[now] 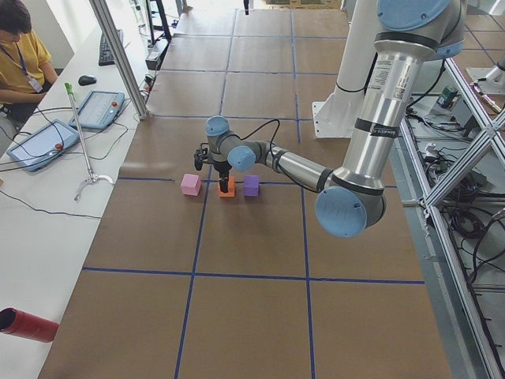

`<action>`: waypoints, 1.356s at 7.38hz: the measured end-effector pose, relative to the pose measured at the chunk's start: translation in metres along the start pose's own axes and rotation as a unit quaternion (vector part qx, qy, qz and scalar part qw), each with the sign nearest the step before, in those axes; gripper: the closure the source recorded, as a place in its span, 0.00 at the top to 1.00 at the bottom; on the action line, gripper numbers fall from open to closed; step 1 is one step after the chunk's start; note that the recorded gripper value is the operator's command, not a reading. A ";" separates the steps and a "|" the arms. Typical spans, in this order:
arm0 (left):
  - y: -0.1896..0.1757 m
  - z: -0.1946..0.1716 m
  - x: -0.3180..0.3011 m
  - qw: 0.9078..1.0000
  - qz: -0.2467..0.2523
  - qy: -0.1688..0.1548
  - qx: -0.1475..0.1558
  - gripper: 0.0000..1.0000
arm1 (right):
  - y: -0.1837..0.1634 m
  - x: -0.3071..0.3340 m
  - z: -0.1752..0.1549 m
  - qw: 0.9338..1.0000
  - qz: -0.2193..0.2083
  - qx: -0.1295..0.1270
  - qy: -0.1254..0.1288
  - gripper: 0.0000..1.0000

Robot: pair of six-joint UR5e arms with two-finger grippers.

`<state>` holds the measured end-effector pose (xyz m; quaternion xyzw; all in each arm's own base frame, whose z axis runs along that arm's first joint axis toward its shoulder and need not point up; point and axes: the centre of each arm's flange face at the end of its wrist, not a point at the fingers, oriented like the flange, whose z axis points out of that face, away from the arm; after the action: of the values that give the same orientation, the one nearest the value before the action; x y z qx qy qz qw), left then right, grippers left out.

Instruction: Arrange blocks in a line

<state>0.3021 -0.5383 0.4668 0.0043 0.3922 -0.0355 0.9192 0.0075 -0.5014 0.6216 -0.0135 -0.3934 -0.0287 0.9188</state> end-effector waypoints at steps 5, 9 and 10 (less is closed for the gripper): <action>-0.045 -0.122 -0.206 0.991 0.105 -0.061 0.047 1.00 | 0.000 0.000 0.000 1.000 0.000 0.000 0.000 1.00; 0.016 -0.144 -0.382 0.986 0.140 -0.085 0.021 1.00 | 0.000 0.000 0.000 1.000 0.000 0.000 0.000 1.00; 0.016 -0.146 -0.386 0.989 0.122 -0.082 0.018 1.00 | 0.000 0.000 0.000 1.000 0.000 0.000 0.000 1.00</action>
<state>-0.0689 -0.4927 0.6438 0.0654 0.3115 0.0696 0.9454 0.0075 -0.5015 0.6213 -0.0132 -0.3934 -0.0289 0.9188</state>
